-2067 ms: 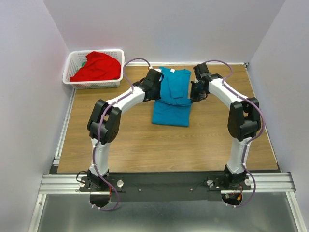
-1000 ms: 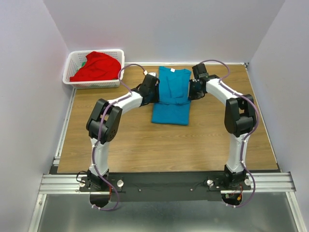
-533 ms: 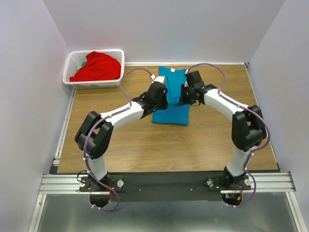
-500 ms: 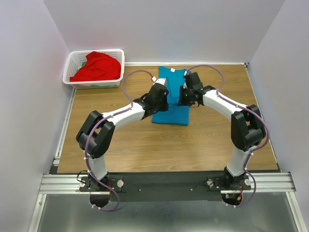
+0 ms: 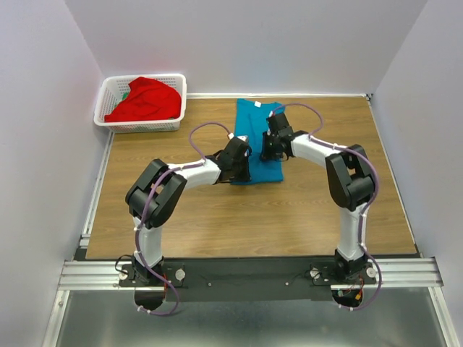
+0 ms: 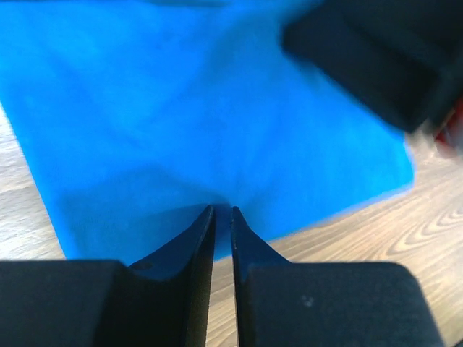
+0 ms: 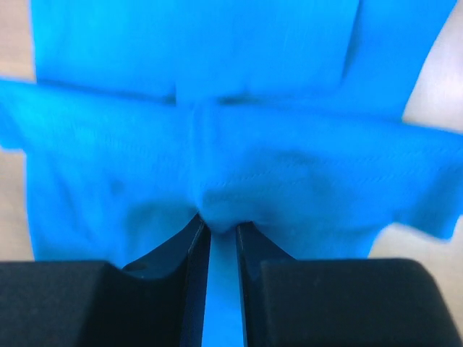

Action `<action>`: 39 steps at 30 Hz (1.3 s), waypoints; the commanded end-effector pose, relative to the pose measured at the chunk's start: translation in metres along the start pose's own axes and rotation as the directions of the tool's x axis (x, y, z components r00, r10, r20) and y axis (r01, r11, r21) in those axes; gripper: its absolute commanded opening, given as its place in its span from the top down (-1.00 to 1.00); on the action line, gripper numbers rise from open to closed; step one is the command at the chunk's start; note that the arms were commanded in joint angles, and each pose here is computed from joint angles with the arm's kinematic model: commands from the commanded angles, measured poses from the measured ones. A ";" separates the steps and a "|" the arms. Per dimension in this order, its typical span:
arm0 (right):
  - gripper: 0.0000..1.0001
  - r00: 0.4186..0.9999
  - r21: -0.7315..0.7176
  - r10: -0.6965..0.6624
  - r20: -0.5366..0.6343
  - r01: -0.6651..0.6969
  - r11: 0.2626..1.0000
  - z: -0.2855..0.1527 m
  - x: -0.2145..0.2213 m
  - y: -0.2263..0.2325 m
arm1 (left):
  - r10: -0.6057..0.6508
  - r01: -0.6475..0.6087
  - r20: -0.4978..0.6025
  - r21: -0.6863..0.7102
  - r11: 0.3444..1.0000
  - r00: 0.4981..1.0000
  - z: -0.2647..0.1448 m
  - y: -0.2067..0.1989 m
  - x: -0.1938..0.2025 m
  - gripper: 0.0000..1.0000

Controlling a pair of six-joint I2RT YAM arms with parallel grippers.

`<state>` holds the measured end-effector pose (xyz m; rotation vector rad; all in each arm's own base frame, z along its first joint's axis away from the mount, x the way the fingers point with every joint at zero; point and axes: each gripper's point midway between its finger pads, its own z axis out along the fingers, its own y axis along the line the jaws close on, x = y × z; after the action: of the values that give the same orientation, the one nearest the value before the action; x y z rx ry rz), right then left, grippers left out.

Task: Fold and stack the t-shirts
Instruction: Fold the tshirt

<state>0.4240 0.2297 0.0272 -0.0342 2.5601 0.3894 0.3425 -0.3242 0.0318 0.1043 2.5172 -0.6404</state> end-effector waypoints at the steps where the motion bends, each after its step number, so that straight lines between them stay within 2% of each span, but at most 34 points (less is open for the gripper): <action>1: 0.48 0.987 0.068 -0.020 0.157 0.010 0.998 0.014 -0.063 -0.011 | -0.017 0.019 -0.059 0.028 0.999 0.998 0.005 0.000 0.018 0.58; 7: 0.46 0.953 0.067 0.005 0.302 -0.026 0.997 0.037 -0.159 -0.037 | -0.024 0.028 -0.077 0.050 0.998 0.997 0.003 -0.002 0.024 0.59; 10: 0.42 0.932 0.010 -0.005 0.361 0.002 1.000 0.027 -0.195 -0.029 | -0.033 0.039 -0.080 0.070 0.997 0.996 -0.001 -0.005 0.027 0.59; 13: 0.38 0.933 -0.059 -0.007 0.360 0.030 0.998 0.009 -0.199 -0.018 | -0.048 0.052 -0.056 0.082 0.995 0.997 -0.006 -0.006 0.025 0.59; 15: 0.38 0.946 -0.135 0.007 0.324 0.039 0.990 -0.002 -0.185 -0.005 | -0.070 0.071 -0.020 0.089 0.993 0.997 -0.017 -0.006 0.017 0.58; 16: 0.38 0.958 -0.196 0.029 0.285 0.029 0.980 -0.016 -0.170 0.001 | -0.074 0.067 0.053 0.131 0.989 0.996 -0.028 -0.016 -0.003 0.56; 18: 0.37 0.967 -0.276 0.064 0.245 0.006 0.961 -0.029 -0.152 0.006 | -0.104 0.089 0.102 0.142 0.986 0.989 -0.039 -0.010 -0.011 0.55; 19: 0.32 0.980 -0.358 0.074 0.187 -0.002 0.934 -0.044 -0.123 0.014 | -0.120 0.080 0.195 0.202 0.976 0.973 -0.058 -0.022 -0.034 0.55; 22: 0.25 0.976 -0.515 0.146 0.163 -0.042 0.856 -0.075 -0.100 0.031 | -0.186 0.114 0.274 0.259 0.959 0.943 -0.079 -0.012 -0.041 0.54; 23: 0.21 0.977 -0.590 0.151 0.148 -0.035 0.807 -0.088 -0.092 0.041 | -0.199 0.087 0.332 0.322 0.943 0.922 -0.096 -0.023 -0.055 0.53; 24: 0.18 0.981 -0.619 0.168 0.094 -0.074 0.782 -0.093 -0.061 0.041 | -0.204 0.089 0.335 0.328 0.940 0.920 -0.097 -0.019 -0.051 0.53; 25: 0.18 0.973 -0.670 0.204 0.107 -0.081 0.738 -0.102 -0.062 0.047 | -0.196 0.064 0.351 0.353 0.933 0.916 -0.101 -0.023 -0.054 0.53; 27: 0.17 0.965 -0.727 0.257 0.048 -0.143 0.672 -0.105 -0.032 0.047 | -0.191 0.056 0.345 0.366 0.929 0.919 -0.097 -0.025 -0.052 0.53; 30: 0.17 0.952 -0.748 0.305 -0.028 -0.223 0.626 -0.092 0.003 0.040 | -0.198 0.080 0.282 0.380 0.922 0.939 -0.075 -0.025 -0.042 0.56; 33: 0.17 0.934 -0.729 0.347 -0.083 -0.294 0.618 -0.075 0.027 0.026 | -0.246 0.162 0.197 0.362 0.918 0.949 -0.052 -0.010 -0.022 0.62; 34: 0.19 0.911 -0.692 0.388 -0.138 -0.369 0.621 -0.062 0.043 0.013 | -0.260 0.182 0.180 0.361 0.915 0.949 -0.046 -0.006 -0.016 0.62; 37: 0.24 0.873 -0.637 0.438 -0.215 -0.465 0.615 -0.044 0.071 -0.010 | -0.299 0.240 0.139 0.334 0.912 0.944 -0.039 0.012 0.001 0.63; 39: 0.24 0.866 -0.627 0.446 -0.228 -0.481 0.612 -0.045 0.080 -0.018 | -0.335 0.285 0.118 0.311 0.907 0.935 -0.040 0.024 0.012 0.64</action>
<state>0.3414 0.2154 0.0245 0.3404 2.3188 1.4996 0.3231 -0.2913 0.0464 -0.1722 2.2806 -1.0404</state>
